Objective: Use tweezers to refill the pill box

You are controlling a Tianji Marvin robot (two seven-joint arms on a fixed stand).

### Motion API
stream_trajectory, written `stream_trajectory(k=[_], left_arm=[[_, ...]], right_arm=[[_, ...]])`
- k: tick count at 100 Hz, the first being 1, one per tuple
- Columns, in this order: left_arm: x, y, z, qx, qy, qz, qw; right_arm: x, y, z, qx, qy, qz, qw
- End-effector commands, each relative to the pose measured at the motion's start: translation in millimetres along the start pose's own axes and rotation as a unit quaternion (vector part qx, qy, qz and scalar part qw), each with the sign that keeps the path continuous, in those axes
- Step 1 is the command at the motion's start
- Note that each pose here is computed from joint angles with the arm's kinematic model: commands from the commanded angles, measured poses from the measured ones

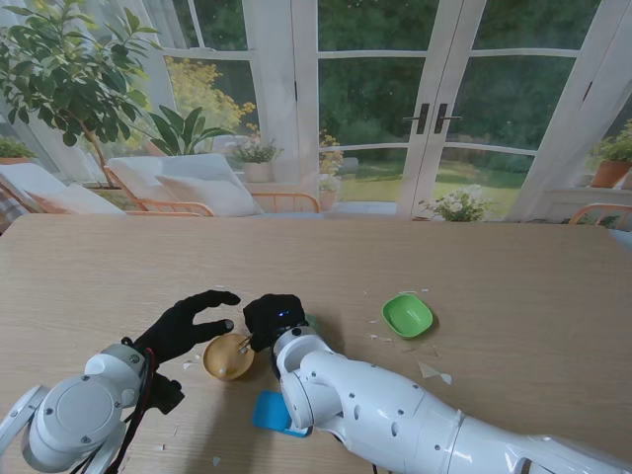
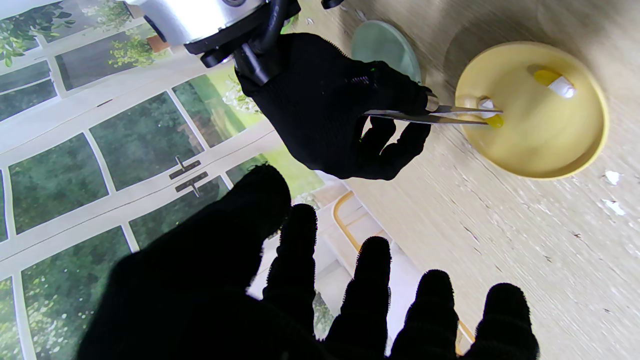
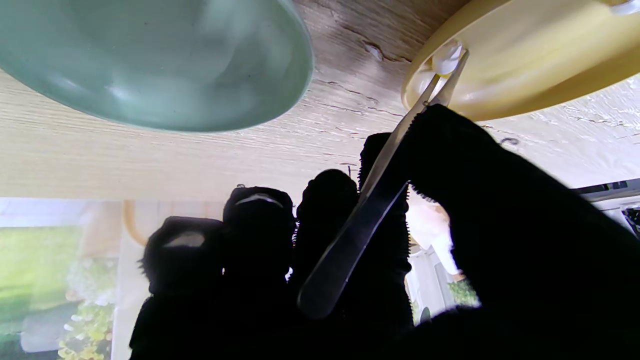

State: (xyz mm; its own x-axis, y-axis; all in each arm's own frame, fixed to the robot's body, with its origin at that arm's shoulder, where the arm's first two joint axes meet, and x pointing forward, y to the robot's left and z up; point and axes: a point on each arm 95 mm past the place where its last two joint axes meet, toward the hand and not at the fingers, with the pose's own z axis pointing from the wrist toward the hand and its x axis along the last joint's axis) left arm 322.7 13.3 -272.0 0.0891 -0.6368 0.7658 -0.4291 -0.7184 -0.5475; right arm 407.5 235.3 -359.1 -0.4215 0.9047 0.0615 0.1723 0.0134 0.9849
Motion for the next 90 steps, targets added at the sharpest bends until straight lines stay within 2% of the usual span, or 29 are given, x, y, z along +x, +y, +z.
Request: stream_trajectory(k=[1,30,90], left_arm=[[2.1,1.9,-1.4,-0.006,0.003,-0.002,1.0],[2.1,1.8,-1.1,-0.005,0.003,-0.002,1.0],[1.3,0.4,-1.8,-0.001,0.003,-0.004,1.0]], right_arm=[[6.9,-2.0,-0.8,0.008,0.009,0.006,0.9999],[6.9,-3.5,-1.8,0.007,0.025,0.016,0.9995],[8.1,2.8,-11.9,-0.01,0.031,0.044,0.9985]])
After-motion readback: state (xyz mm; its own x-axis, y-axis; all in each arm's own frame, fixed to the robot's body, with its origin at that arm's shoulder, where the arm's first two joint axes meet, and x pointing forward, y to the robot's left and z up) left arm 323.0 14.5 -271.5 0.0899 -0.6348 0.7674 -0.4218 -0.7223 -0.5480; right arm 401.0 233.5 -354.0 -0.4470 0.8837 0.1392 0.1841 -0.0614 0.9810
